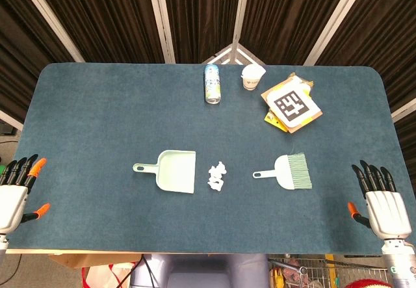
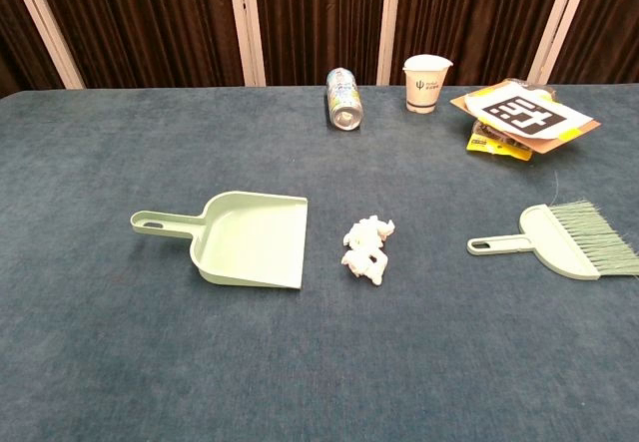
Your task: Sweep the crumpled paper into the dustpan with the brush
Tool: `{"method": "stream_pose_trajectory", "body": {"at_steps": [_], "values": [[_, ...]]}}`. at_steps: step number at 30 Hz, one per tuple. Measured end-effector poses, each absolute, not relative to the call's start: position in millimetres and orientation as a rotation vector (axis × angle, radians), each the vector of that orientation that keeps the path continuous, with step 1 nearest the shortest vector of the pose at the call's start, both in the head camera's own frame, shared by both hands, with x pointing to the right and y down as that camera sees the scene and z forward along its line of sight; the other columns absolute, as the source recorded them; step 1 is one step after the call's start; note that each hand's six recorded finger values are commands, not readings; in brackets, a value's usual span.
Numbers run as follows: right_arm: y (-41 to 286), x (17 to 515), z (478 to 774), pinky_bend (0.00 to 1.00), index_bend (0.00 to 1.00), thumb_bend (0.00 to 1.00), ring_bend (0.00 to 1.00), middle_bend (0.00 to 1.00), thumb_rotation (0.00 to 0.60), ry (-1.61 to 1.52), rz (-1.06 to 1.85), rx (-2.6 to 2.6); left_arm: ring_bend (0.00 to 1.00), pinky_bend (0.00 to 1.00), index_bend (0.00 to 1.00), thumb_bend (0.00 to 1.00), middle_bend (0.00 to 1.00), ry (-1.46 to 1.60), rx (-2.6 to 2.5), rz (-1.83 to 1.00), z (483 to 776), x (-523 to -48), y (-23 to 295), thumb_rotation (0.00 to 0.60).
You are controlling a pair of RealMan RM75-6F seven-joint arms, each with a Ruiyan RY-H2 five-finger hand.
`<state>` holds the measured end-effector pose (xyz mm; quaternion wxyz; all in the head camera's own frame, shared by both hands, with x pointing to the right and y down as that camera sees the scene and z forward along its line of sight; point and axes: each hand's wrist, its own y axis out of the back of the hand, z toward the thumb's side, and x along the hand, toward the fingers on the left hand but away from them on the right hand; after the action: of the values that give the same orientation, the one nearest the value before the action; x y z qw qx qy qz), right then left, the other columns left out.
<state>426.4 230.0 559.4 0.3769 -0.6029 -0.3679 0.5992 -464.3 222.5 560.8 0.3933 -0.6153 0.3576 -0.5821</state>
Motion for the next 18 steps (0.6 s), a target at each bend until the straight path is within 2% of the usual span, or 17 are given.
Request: {"method": "stream_pose_trajectory", "body": {"at_steps": [18], "values": [[232.6, 422.9, 562.4, 0.0, 0.0, 0.36, 0.0, 0.0, 0.6, -0.941, 1.539, -1.561, 0.0, 0.0, 0.0, 0.0, 0.0, 0.902, -1.566, -1.493, 562.1, -463.9, 223.0, 0.6]]}}
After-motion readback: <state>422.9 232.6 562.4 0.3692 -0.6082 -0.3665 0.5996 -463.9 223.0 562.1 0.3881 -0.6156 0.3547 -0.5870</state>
